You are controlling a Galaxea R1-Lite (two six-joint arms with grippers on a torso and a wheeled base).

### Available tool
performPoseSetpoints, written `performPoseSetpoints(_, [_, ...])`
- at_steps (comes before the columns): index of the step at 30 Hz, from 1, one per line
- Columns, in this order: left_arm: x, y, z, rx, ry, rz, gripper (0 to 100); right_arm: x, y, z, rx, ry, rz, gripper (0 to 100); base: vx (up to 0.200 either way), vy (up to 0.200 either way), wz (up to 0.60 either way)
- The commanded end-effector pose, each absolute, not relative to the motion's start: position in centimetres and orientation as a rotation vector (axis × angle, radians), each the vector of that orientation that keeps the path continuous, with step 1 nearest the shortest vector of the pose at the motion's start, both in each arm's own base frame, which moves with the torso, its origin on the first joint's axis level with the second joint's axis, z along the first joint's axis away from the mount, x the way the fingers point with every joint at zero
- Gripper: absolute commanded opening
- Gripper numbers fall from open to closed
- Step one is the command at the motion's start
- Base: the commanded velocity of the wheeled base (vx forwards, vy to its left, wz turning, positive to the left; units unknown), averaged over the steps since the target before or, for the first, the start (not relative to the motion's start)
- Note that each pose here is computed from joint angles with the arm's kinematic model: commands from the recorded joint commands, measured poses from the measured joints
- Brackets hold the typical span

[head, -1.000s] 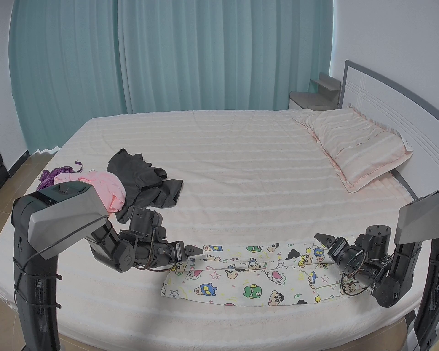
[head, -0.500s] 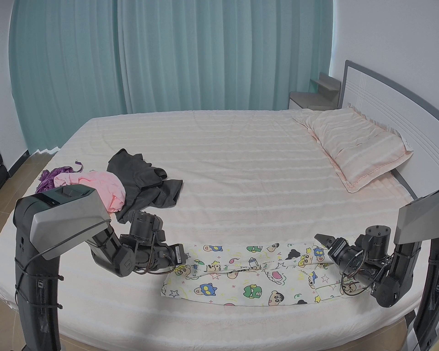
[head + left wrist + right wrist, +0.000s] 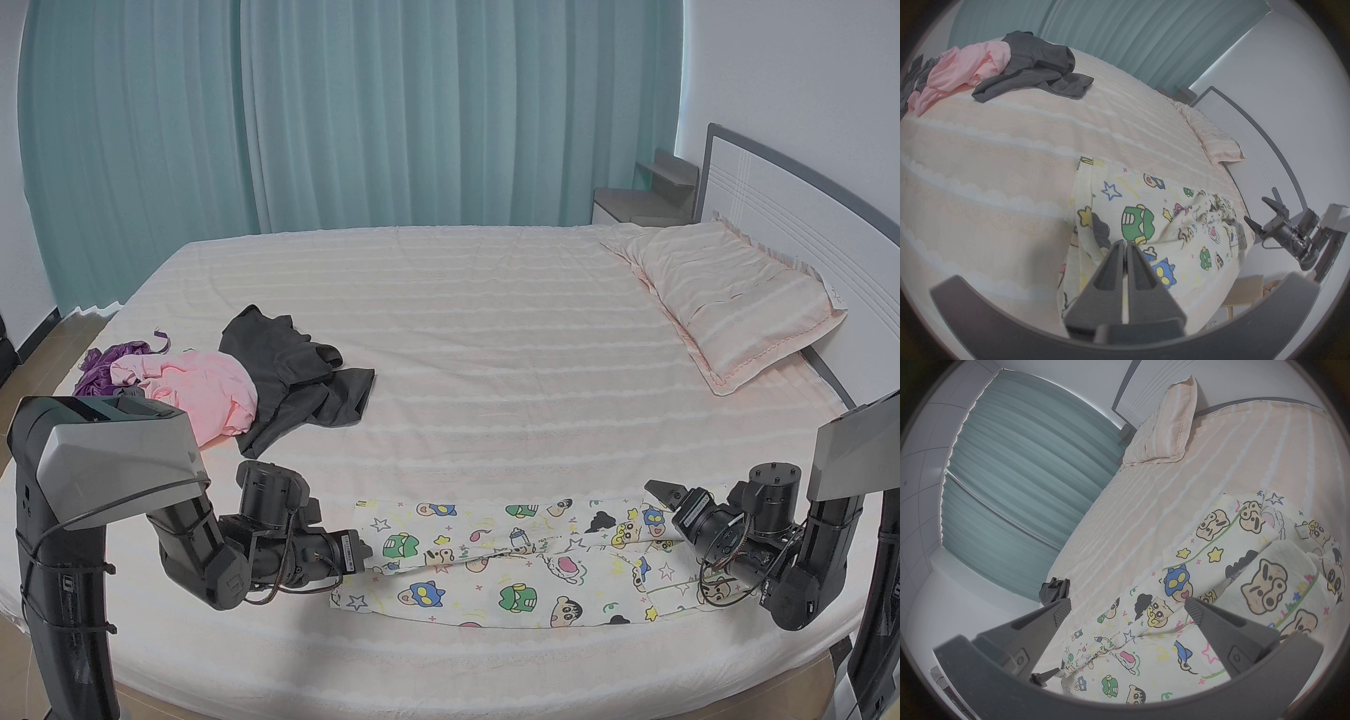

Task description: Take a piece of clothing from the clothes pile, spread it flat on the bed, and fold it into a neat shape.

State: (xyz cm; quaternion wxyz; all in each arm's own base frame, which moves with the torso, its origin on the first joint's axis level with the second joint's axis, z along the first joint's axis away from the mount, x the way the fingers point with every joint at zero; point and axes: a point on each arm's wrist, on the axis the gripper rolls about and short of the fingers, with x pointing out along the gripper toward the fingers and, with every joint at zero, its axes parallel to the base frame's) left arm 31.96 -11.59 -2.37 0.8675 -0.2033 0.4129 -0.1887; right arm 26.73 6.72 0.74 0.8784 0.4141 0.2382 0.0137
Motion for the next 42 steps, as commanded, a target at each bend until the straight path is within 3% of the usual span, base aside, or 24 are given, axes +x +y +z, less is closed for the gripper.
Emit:
performPoseSetpoints(1, [30.3, -11.1, -2.1, -0.416, 0.872, -0.431, 0, 26.8, 6.8, 0.8, 0.866, 0.485, 0.035, 100, 0.0, 0.0, 0.0])
performPoseSetpoints(13, [29.4, -10.8, -3.5, -0.314, 0.912, -0.456, 0, 26.8, 6.8, 0.8, 0.866, 0.485, 0.035, 100, 0.0, 0.0, 0.0])
performPoseSetpoints(14, [29.4, -10.8, -3.5, -0.314, 0.91, -0.455, 100, 26.8, 6.8, 0.8, 0.866, 0.487, 0.034, 100, 0.0, 0.0, 0.0])
performPoseSetpoints(24, [29.8, -9.7, -2.7, -0.349, 0.882, -0.417, 100, 26.8, 6.8, 0.8, 0.866, 0.485, 0.035, 100, 0.0, 0.0, 0.0])
performPoseSetpoints(33, [33.2, -10.7, 1.1, -0.669, 0.778, -0.347, 100, 26.8, 6.8, 0.8, 0.865, 0.487, 0.036, 100, 0.0, 0.0, 0.0])
performPoseSetpoints(42, [35.4, -11.4, -0.7, -0.657, 0.812, -0.329, 100, 26.8, 6.8, 0.7, 0.867, 0.488, 0.033, 100, 0.0, 0.0, 0.0])
